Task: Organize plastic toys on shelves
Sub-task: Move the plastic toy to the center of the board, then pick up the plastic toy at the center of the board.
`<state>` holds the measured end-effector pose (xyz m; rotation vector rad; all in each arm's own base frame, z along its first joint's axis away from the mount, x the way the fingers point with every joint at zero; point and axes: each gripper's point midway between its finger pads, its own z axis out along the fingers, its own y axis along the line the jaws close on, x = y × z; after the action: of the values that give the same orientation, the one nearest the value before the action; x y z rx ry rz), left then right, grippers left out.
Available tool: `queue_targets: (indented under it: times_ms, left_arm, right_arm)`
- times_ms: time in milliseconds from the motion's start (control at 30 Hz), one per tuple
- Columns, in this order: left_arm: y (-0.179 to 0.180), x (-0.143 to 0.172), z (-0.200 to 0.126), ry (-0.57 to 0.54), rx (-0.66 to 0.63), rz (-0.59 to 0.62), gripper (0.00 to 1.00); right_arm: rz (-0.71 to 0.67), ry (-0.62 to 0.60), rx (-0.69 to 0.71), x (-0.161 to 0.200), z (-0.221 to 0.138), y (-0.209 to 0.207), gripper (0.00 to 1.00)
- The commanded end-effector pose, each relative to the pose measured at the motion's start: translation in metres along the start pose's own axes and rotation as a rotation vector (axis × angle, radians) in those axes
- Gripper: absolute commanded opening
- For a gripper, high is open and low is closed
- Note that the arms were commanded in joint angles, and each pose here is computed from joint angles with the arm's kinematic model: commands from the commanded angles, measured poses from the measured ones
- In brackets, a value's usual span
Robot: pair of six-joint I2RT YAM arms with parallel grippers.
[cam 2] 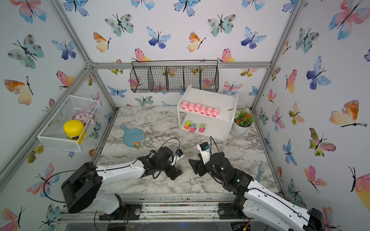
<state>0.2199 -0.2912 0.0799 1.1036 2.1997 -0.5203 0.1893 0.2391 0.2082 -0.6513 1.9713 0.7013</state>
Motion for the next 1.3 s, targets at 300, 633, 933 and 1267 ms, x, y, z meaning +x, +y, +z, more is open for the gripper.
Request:
queue_targets:
  times_ms: [300, 633, 933, 1267]
  left_arm:
    - [0.069, -0.003, -0.09, -0.499, -0.33, -0.339, 0.98]
    - [0.085, 0.029, -0.127, -0.678, -0.455, -0.329, 0.99]
    - [0.087, 0.033, -0.146, -0.725, -0.488, -0.334, 0.99]
    - [0.088, 0.026, -0.156, -0.762, -0.501, -0.318, 0.98]
  right_arm:
    - [-0.821, 0.15, -0.524, 0.093, 0.042, 0.059, 1.0]
    - [-0.954, 0.412, -0.61, 0.132, 0.115, 0.036, 0.86]
    - [-0.991, 0.496, -0.638, 0.145, 0.141, 0.019, 0.79]
    - [-0.987, 0.554, -0.766, 0.148, 0.146, 0.022, 0.5]
